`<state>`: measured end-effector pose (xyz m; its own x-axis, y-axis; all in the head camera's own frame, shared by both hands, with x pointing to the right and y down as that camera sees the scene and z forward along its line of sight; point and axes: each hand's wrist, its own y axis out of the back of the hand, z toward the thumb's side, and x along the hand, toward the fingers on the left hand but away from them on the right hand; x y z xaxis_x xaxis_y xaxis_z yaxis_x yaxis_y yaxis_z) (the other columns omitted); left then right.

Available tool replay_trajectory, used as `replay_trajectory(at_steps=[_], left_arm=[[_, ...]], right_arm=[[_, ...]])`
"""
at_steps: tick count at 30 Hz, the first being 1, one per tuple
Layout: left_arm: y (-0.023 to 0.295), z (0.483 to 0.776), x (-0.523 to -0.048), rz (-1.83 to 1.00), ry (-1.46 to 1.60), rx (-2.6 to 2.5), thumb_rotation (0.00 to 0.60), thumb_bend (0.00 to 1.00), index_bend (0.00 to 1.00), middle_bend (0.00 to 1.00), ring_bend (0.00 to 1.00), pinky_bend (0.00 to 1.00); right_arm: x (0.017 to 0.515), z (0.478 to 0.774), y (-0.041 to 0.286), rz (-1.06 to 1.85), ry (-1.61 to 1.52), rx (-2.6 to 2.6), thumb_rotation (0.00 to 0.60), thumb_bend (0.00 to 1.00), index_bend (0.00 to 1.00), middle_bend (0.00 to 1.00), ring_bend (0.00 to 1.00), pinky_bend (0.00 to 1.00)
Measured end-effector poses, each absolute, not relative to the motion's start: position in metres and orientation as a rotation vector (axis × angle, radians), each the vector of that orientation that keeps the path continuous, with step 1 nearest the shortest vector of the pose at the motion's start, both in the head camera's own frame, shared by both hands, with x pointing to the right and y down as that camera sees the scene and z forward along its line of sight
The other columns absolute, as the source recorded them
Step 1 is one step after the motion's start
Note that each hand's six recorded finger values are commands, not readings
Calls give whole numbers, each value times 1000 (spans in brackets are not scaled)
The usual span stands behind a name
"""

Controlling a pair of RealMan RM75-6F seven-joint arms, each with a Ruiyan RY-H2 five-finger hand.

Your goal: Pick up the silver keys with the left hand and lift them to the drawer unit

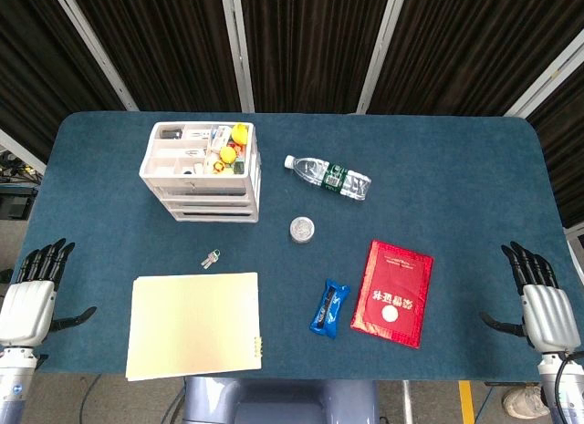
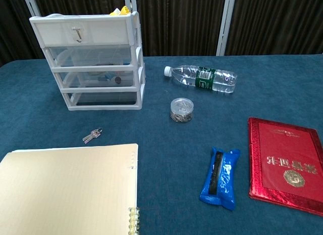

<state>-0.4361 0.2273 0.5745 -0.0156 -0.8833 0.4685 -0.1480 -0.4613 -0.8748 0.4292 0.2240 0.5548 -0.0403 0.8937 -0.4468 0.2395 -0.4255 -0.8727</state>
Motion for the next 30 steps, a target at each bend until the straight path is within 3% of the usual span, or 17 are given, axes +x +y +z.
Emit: replay_trajectory(at_steps=[10,12,14,16,18,20,23,26,30], left_arm=[[226,574,-435,-1537,1068,-1641,560,95,0,12,7,10],[224,574,-434,-1535,1062,-1639,560,110,5,121,94,85],[221,574,-432,-1532,1054,-1633,559,140,47,379,338,283],[216,573,-429,-1522,1049,-1628,560,169,135,578,527,430],[210,574,-423,-1508,1047,-1632,562,198,242,753,680,530],[205,578,-417,-1500,1036,-1648,565,220,287,882,801,612],[196,587,-405,-1504,1012,-1683,582,237,322,991,921,735],[185,599,-390,-1516,973,-1712,600,253,379,1000,977,833],[173,614,-367,-1536,898,-1737,600,274,403,1000,991,860]], right_arm=[[432,554,225,1510,-1210,-1673,600,0,2,0,0,0],[432,554,225,1510,-1216,-1674,600,0,2,0,0,0],[431,553,225,1509,-1215,-1677,600,0,3,0,0,0],[430,554,225,1508,-1209,-1680,600,0,3,0,0,0],[429,554,226,1509,-1202,-1683,600,0,3,0,0,0],[429,554,226,1509,-1203,-1683,600,0,3,0,0,0],[430,554,226,1511,-1213,-1680,600,0,3,0,0,0],[431,553,226,1512,-1221,-1682,600,0,3,0,0,0],[430,553,225,1510,-1223,-1687,600,0,3,0,0,0]])
